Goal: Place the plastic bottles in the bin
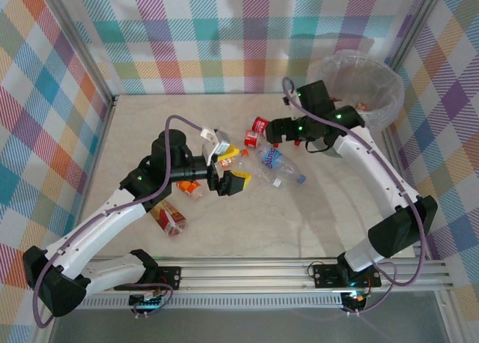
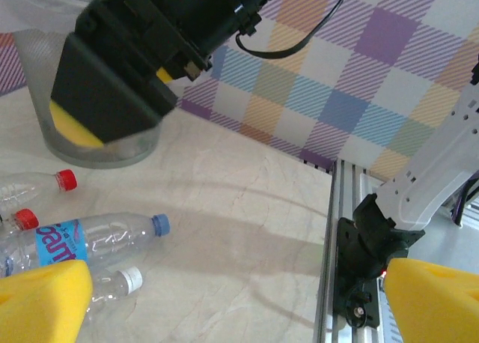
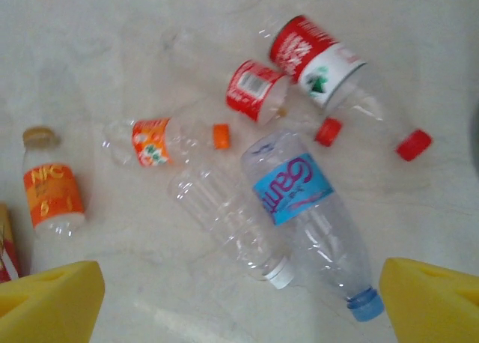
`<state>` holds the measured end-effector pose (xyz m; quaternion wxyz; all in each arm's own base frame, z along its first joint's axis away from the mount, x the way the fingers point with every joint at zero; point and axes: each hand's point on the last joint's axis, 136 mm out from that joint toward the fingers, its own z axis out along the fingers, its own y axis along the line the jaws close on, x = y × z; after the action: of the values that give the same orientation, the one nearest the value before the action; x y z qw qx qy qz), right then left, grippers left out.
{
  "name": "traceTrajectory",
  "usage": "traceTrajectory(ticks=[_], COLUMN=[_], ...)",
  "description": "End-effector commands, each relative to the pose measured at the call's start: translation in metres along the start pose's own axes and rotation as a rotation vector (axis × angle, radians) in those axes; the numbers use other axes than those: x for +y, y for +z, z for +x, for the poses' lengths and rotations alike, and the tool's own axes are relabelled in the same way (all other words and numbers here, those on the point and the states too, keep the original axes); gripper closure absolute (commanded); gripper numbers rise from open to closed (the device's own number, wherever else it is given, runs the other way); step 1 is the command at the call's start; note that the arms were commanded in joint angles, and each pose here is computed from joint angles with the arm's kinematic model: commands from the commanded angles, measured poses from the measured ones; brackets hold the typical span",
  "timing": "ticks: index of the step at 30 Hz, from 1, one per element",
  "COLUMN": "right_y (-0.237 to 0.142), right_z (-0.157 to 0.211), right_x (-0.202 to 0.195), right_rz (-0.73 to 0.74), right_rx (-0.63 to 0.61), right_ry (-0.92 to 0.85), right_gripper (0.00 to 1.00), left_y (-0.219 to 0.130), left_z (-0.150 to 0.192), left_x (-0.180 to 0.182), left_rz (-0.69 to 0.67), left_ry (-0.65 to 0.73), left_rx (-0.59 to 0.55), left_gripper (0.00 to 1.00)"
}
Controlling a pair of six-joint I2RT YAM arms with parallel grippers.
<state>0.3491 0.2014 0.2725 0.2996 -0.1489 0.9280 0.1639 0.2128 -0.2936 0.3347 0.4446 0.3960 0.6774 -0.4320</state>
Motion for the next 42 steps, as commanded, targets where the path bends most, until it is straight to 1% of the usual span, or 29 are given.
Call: traceTrajectory(ticks=[1, 5, 9, 11, 16, 22, 29, 33, 42], right_y=[0.017, 0.042, 0.065, 0.074, 0.097, 0.126, 0.148, 0.154, 0.168], right_z=[0.002, 0.023, 0.041, 0.047, 0.064, 0.085, 0.096, 0.101, 0.111], right_x=[0.019, 0.034, 0.046, 0.049, 0.05, 0.044, 0.032, 0.031, 0.03], right_rz=[-0.046, -0.062, -0.067, -0.061, -0.052, -0.027, 0.04, 0.04, 0.039], right_rx=[0.011, 0.091, 0.146, 0.166, 0.241, 0.332, 0.376, 0.392, 0.419], right_ry=[-0.095, -0.166, -0.231, -0.259, -0.293, -0.322, -0.359, -0.354, -0.346], right_gripper=[0.1, 0.21, 0.3, 0.32, 0.34, 0.35, 0.36, 0.38, 0.38], left_y=[-0.011, -0.021, -0.037, -0.047, -0.068, -0.081, -0.083, -0.081, -0.08], left_z=[-0.013, 0.001, 0.015, 0.022, 0.042, 0.059, 0.067, 0.071, 0.075], left_x=[-0.016, -0.02, -0.021, -0.024, -0.026, -0.026, -0.024, -0.021, -0.02], left_rz=[0.009, -0.006, -0.054, -0.072, -0.131, -0.171, -0.189, -0.191, -0.194], left_ry=[0.065, 0.046, 0.035, 0.037, 0.041, 0.011, -0.01, -0.018, -0.019], left_rx=[-0.006, 0.063, 0.109, 0.123, 0.137, 0.106, 0.098, 0.105, 0.099], left_gripper=[0.0, 0.0, 0.0, 0.0, 0.0, 0.0, 0.0, 0.0, 0.0])
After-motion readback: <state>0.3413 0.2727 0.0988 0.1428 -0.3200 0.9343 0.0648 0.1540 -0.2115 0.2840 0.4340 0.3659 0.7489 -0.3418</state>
